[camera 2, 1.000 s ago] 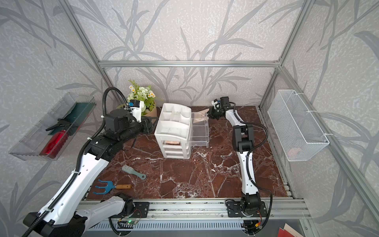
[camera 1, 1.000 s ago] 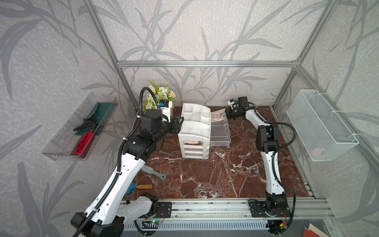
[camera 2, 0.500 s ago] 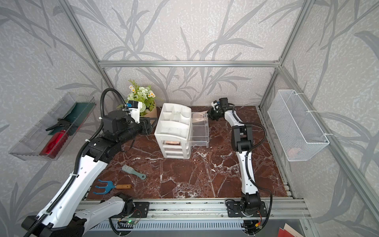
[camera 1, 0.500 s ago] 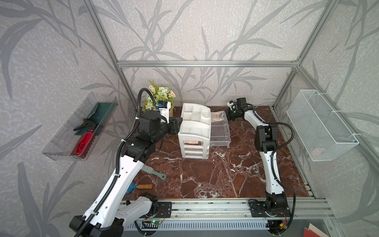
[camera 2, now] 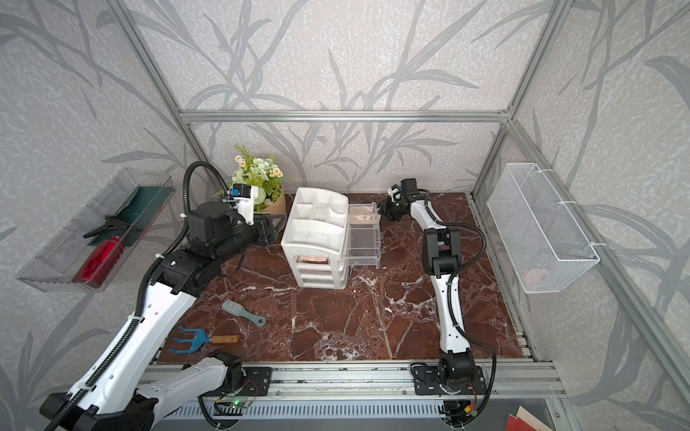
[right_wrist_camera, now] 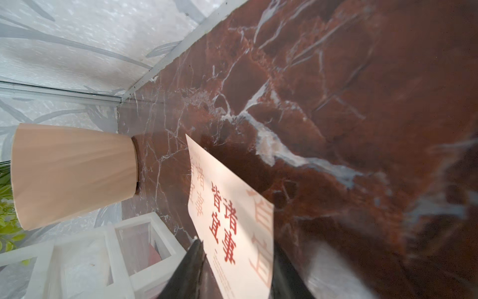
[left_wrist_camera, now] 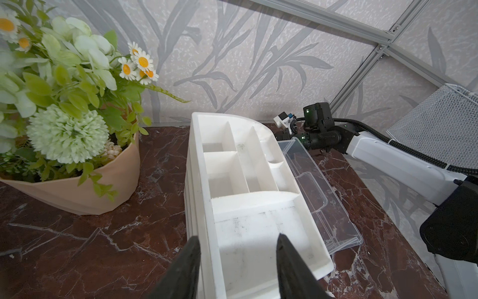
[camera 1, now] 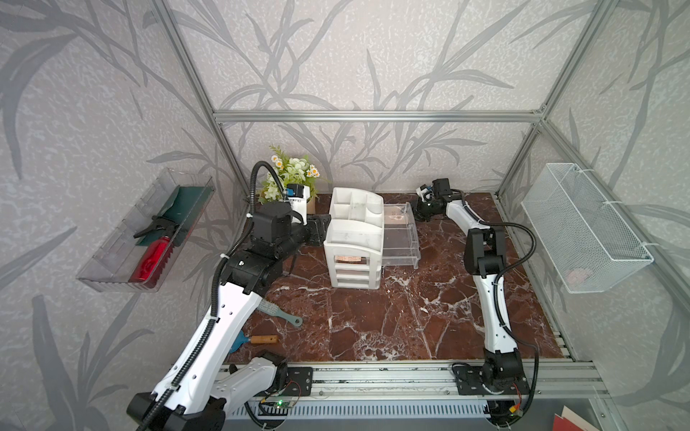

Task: Take the postcards out of the drawer
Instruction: Place the postcard at the center of the board.

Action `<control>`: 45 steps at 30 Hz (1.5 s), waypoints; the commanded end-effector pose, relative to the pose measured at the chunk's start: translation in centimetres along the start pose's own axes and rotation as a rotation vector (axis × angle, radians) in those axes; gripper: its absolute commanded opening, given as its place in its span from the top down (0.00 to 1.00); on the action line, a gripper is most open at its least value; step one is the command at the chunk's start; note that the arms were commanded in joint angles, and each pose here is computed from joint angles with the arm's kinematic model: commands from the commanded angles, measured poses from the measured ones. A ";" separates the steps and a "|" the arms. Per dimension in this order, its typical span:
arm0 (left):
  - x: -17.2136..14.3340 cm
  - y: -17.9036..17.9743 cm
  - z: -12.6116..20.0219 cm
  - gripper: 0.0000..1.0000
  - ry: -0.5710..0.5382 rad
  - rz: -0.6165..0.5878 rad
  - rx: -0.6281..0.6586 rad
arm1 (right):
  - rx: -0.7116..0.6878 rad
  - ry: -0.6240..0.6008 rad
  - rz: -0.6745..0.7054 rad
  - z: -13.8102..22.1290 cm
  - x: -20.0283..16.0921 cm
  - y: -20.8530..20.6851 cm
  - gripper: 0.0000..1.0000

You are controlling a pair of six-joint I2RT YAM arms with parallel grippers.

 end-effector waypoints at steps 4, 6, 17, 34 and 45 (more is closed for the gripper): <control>-0.1 0.3 -0.2 0.53 0.001 0.003 0.009 | -0.041 -0.027 0.015 2.7 1.0 -0.4 0.56; 0.0 0.4 -0.3 0.53 0.003 0.002 0.014 | -0.045 -0.035 0.012 3.4 1.2 -0.7 0.56; 1.0 1.8 -2.8 0.53 0.080 -0.034 0.167 | -0.088 -0.037 0.094 8.9 0.0 1.5 0.57; 1.5 2.4 -9.4 0.68 0.243 -0.056 0.206 | 0.010 -0.062 0.125 14.8 -8.4 6.1 0.60; 0.4 2.9 -11.4 0.75 0.303 -0.038 0.211 | 0.029 -0.051 0.134 14.5 -10.6 7.6 0.60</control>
Point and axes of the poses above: each gripper's point midway between its finger pads, its own z axis back along the fingers, its own y axis along the line the jaws close on, x = y × z, the point moved 7 cm from there along z, back along the fingers, and after that the axes turned 7 degrees about z, right-handed, at the moved point
